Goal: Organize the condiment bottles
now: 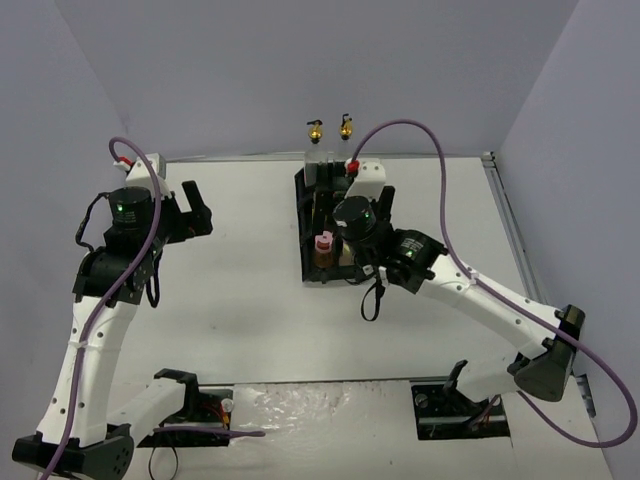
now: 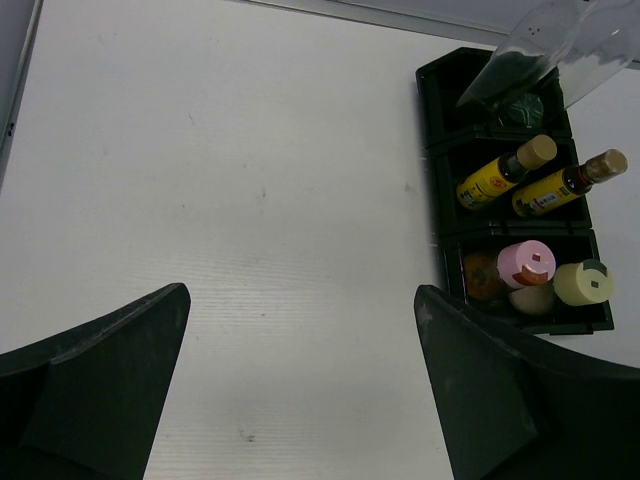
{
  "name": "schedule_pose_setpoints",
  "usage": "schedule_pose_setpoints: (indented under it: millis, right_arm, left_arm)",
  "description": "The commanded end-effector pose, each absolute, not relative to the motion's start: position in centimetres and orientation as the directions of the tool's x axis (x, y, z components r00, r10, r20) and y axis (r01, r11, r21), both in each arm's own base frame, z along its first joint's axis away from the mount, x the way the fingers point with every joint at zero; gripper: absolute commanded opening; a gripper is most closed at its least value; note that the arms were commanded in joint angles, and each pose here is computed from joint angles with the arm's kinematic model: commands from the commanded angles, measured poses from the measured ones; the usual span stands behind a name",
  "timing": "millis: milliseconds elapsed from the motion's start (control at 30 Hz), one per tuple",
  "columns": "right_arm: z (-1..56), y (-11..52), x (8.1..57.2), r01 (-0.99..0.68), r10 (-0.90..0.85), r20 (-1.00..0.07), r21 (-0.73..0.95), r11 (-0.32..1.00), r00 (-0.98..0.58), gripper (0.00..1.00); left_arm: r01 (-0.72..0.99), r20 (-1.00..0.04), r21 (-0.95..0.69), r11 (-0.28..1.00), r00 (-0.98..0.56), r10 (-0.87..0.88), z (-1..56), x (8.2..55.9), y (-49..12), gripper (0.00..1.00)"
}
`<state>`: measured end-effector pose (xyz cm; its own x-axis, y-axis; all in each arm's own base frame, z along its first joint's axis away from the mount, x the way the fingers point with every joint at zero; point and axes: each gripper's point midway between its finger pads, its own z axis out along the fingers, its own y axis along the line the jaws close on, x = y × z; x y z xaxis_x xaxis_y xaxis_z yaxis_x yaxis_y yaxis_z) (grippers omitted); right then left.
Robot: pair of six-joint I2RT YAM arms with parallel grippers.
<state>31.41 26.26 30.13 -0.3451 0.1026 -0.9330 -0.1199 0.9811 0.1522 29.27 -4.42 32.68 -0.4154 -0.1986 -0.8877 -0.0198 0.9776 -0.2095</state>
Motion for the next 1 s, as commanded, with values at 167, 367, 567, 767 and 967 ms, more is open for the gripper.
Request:
schedule_pose_setpoints:
  millis: [167,367,567,767,967]
  right_arm:
    - [34.8,16.4,34.6,0.039,0.208,-0.948,0.204,0.978,-0.243,1.0]
    - [35.6,12.2,36.4,0.066,0.234,-0.943,0.225,0.972,-0.236,1.0]
    - [36.3,10.6,36.0,0.062,0.244,-0.947,0.236,0.97,-0.209,1.0]
    - [36.9,9.6,35.2,0.052,0.254,-0.948,0.249,0.967,-0.191,1.0]
    - [38.4,8.9,34.5,0.056,0.255,-0.956,0.25,0.967,-0.147,1.0]
  left_arm:
    - [-0.006,-0.917,-0.212,0.977,-0.344,-0.201,34.9,28.2,-4.0,0.92]
    - [-0.002,-0.921,-0.204,0.979,-0.34,-0.192,35.2,27.8,-3.9,0.92]
    - [-0.016,-0.927,-0.196,0.98,-0.321,-0.191,35.9,28.0,-3.6,0.92]
    - [-0.001,-0.931,-0.206,0.978,-0.308,-0.197,37.0,28.5,-4.1,0.92]
    - [0.015,-0.937,-0.19,0.982,-0.301,-0.177,37.9,28.6,-4.6,0.92]
